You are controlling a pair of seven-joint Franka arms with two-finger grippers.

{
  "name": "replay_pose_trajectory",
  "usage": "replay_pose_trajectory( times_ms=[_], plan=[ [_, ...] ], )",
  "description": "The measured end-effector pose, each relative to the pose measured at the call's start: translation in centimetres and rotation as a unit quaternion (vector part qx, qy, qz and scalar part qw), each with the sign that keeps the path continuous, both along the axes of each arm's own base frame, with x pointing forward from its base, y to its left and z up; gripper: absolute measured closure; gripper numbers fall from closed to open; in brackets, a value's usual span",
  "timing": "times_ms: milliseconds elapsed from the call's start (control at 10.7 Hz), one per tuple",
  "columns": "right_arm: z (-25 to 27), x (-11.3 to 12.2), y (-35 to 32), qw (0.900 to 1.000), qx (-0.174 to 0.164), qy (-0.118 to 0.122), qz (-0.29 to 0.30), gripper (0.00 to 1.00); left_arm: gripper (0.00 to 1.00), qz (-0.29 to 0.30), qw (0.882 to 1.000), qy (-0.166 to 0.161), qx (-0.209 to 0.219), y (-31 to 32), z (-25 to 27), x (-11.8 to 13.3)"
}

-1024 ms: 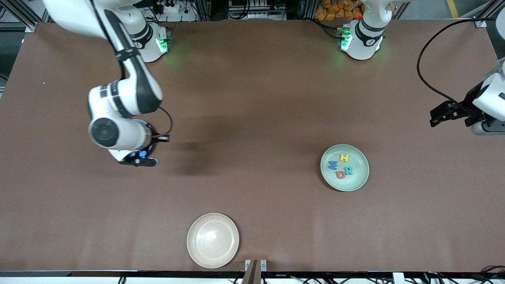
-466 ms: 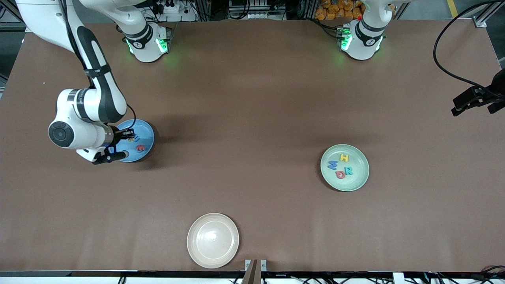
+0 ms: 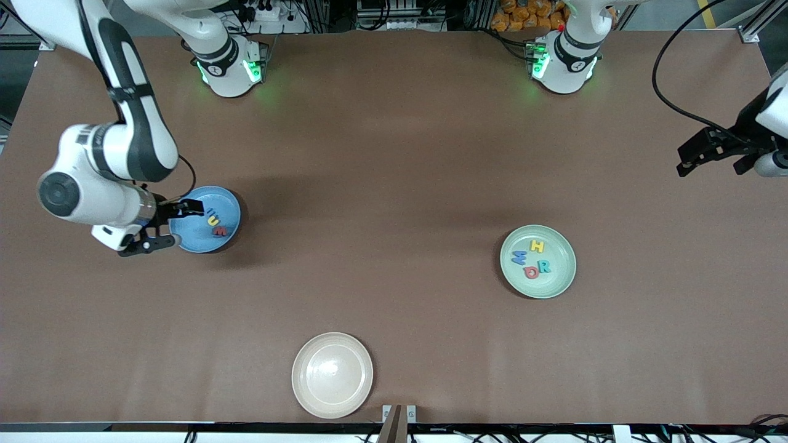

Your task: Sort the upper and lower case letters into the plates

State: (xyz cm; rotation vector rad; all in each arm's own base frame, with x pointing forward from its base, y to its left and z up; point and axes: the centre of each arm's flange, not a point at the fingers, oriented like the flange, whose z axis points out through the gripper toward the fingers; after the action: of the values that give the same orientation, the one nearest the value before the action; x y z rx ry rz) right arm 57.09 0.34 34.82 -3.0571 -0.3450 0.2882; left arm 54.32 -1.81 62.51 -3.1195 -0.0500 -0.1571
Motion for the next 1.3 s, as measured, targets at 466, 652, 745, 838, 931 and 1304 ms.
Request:
replay_pose_trajectory(
  times_ms=[466, 652, 745, 838, 931, 1304],
  plan=[
    [17.3, 0.7, -0.5, 0.993, 0.036, -0.107, 0.022, 0.0, 0.0, 0.005, 1.0, 0.006, 0.0, 0.6, 0.4, -0.5],
    [20.2, 0.3, -1.8, 0.991, 0.046, -0.129, -0.008, 0.0, 0.0, 0.005, 1.0, 0.013, 0.0, 0.6, 0.2, -0.6],
    [21.8, -0.3, -2.1, 0.99, 0.046, -0.133, -0.029, 0.0, 0.0, 0.005, 1.0, 0.016, 0.0, 0.6, 0.2, -0.7],
    [23.8, -1.0, -2.1, 0.989, 0.045, -0.134, -0.044, 0.0, 0.0, 0.005, 1.0, 0.017, 0.001, 0.6, 0.1, -0.7],
    [25.7, -1.5, -2.2, 0.989, 0.036, -0.135, -0.056, 0.0, 0.0, 0.004, 1.0, 0.017, 0.001, 0.6, 0.1, -0.7],
    [28.0, -2.1, -1.3, 0.988, -0.036, -0.131, -0.075, 0.0, 0.0, -0.015, 0.999, 0.02, -0.02, -0.9, 0.0, -0.7]
  ],
)
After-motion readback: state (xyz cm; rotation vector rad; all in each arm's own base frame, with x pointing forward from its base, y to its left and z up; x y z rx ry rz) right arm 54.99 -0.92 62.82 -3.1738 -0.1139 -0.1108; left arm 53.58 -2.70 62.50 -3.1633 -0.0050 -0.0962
